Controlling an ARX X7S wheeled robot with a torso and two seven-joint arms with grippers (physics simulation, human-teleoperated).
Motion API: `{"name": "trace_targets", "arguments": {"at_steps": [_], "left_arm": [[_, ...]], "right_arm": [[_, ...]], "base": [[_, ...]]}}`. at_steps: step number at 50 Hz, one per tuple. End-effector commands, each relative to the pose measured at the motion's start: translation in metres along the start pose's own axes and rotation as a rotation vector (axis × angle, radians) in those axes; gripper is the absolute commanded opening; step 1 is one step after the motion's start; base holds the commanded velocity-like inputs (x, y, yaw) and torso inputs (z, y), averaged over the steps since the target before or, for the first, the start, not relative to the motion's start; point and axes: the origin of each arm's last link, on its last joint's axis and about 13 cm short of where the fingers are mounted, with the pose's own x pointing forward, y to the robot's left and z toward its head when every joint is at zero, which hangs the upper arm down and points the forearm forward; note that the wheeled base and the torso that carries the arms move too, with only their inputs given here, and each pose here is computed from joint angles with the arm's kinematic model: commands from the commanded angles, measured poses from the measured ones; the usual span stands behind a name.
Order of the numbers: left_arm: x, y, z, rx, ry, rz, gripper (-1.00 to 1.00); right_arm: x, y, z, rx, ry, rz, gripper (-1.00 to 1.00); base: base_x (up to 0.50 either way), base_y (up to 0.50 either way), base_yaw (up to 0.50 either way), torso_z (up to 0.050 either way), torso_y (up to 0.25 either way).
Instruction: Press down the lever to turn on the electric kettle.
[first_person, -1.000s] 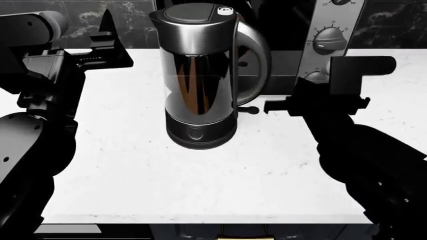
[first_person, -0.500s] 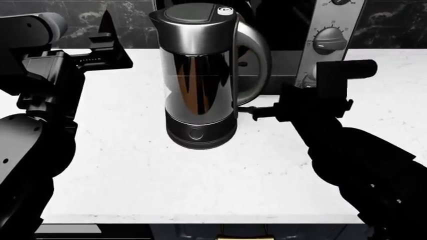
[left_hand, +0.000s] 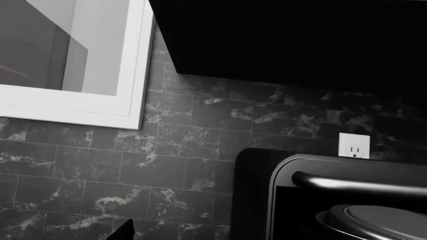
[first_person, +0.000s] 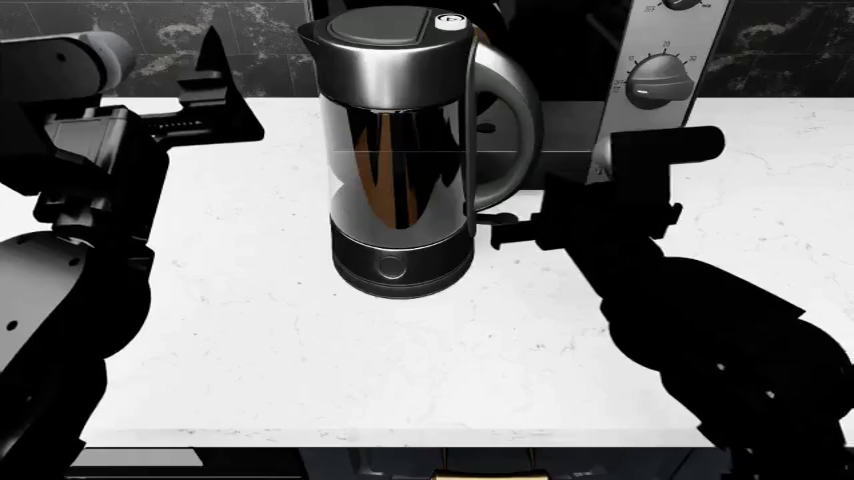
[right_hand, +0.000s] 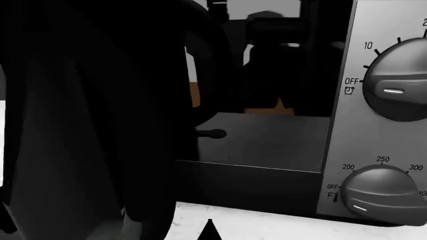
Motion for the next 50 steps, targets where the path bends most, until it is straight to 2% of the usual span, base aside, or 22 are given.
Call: {"name": "trace_targets", "arguments": {"at_steps": [1, 39, 50], "left_arm": [[0.0, 0.0, -0.001, 0.002, 0.003, 0.004, 1.0], [0.0, 0.001, -0.003, 0.007, 0.01, 0.009, 1.0], [0.0, 0.001, -0.005, 0.005, 0.013, 0.01, 1.0]], "right_arm": [[0.004, 0.002, -0.001, -0.001, 0.004, 0.017, -1.0], [0.014, 0.008, -0.015, -0.015, 0.065, 0.066, -1.0], [0.014, 0.012, -0.016, 0.037, 0.089, 0.093, -1.0]], "base": [[0.0, 0.0, 0.0, 0.0, 0.0], [0.0, 0.0, 0.0, 0.0, 0.0], [0.0, 0.0, 0.0, 0.0, 0.0]]}}
